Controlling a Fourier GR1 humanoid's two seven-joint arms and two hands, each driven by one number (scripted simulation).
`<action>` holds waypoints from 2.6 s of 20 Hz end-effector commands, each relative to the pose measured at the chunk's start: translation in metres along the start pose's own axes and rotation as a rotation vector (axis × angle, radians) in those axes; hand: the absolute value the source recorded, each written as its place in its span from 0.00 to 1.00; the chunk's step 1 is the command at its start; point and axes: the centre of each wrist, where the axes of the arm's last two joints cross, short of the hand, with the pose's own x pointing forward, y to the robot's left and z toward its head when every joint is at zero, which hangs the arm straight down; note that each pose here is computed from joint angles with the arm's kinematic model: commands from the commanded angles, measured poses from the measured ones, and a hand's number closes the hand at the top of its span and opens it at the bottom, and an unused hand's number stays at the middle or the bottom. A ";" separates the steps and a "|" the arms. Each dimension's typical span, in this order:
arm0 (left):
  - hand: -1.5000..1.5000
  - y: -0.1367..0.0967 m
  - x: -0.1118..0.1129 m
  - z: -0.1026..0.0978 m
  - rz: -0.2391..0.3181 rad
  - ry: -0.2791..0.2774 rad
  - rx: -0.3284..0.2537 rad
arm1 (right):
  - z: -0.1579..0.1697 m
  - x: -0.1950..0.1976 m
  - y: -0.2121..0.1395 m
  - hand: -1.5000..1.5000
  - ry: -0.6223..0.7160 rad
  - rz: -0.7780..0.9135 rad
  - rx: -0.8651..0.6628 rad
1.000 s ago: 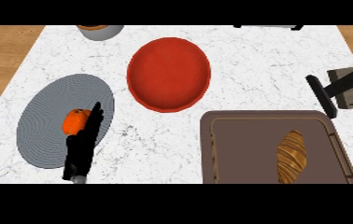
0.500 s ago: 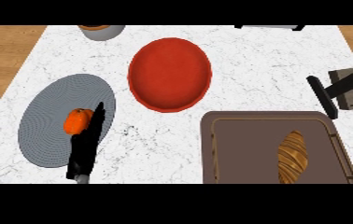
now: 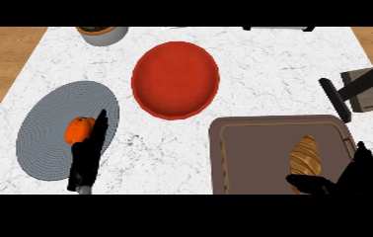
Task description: Pick the croissant from the tray and place it in the tiered basket
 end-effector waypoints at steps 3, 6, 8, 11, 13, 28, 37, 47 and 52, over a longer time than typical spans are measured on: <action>0.50 0.004 -0.005 -0.005 0.000 0.022 0.007 | 0.004 0.025 0.016 0.00 0.245 0.161 0.104; 0.50 -0.006 -0.010 0.003 -0.005 0.031 0.022 | -0.004 0.031 0.016 0.00 0.258 0.162 0.123; 0.50 -0.007 0.006 -0.004 0.018 0.035 0.008 | -0.010 0.037 0.012 0.00 0.265 0.174 0.128; 0.50 -0.002 0.002 -0.004 -0.001 0.010 0.028 | -0.017 0.046 0.022 0.00 0.272 0.169 0.149; 0.50 -0.001 -0.016 0.013 0.013 0.053 0.020 | -0.019 0.042 0.025 0.00 0.287 0.172 0.155; 0.50 0.006 -0.015 0.007 0.016 0.043 0.023 | -0.046 0.038 0.043 0.00 0.351 0.163 0.244; 0.50 0.012 -0.006 0.003 0.010 0.033 0.009 | -0.044 0.023 0.050 1.00 0.318 0.160 0.242; 0.50 0.010 0.006 0.005 0.021 0.032 0.026 | -0.058 0.005 0.023 1.00 0.134 0.283 0.151; 0.50 0.010 -0.012 0.010 0.008 0.067 0.042 | -0.082 0.005 -0.092 1.00 0.084 0.298 0.088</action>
